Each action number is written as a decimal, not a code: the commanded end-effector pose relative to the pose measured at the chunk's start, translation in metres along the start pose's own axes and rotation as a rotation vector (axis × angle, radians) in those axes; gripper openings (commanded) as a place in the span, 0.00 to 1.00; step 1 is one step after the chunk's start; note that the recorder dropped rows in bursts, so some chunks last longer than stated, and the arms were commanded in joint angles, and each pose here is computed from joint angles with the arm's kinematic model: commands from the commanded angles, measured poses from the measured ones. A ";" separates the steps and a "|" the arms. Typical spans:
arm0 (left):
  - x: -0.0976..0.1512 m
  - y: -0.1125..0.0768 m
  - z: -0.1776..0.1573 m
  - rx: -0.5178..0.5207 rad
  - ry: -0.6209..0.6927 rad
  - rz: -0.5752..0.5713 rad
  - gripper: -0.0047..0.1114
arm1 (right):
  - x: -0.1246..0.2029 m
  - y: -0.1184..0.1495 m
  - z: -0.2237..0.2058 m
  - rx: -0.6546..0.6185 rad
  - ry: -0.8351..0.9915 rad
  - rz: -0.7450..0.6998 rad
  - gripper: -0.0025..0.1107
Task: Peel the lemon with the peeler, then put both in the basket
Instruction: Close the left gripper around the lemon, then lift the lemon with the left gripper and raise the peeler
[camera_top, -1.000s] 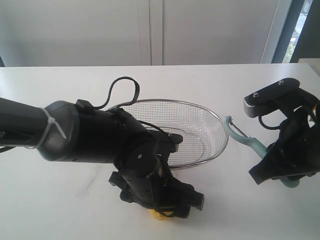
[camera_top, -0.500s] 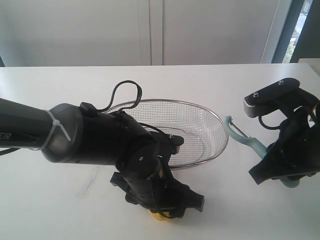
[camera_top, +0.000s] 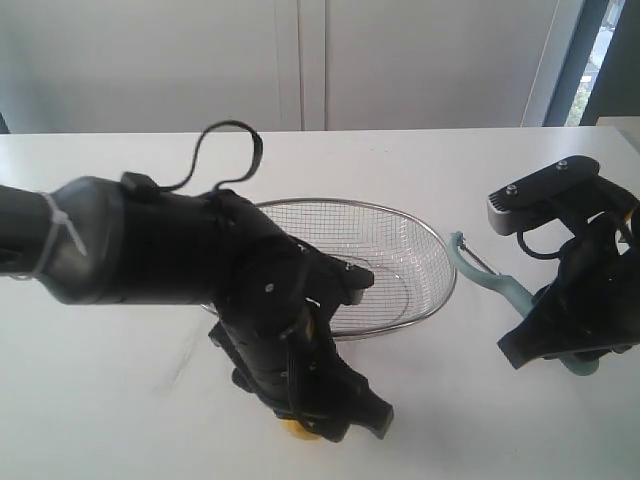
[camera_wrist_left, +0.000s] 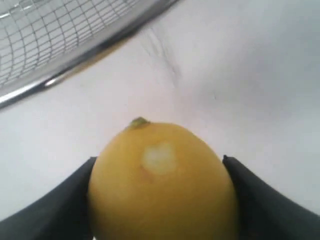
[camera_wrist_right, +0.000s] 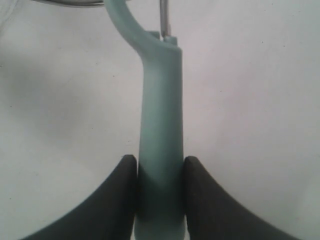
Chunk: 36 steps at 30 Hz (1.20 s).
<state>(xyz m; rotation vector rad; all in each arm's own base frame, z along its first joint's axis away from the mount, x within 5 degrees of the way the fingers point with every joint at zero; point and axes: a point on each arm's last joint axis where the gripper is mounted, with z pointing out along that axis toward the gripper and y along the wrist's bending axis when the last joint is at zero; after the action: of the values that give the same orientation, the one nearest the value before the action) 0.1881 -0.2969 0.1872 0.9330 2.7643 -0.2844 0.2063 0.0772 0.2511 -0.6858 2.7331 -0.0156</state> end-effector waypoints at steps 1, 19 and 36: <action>0.006 0.001 -0.036 0.002 0.008 0.104 0.04 | 0.000 -0.002 -0.002 0.006 -0.015 0.010 0.02; 0.027 0.069 -0.160 -0.695 -0.110 0.412 0.04 | -0.009 -0.002 -0.002 0.010 -0.111 0.011 0.02; 0.006 0.123 -0.167 -0.562 -0.218 0.259 0.04 | -0.025 0.031 -0.023 0.517 -0.245 -0.428 0.02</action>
<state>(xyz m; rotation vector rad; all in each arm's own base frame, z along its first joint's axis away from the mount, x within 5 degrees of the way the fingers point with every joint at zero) 0.2272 -0.1667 0.3250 1.0435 2.2424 0.5189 0.2084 0.1080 0.2731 -0.9806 2.2454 -0.6268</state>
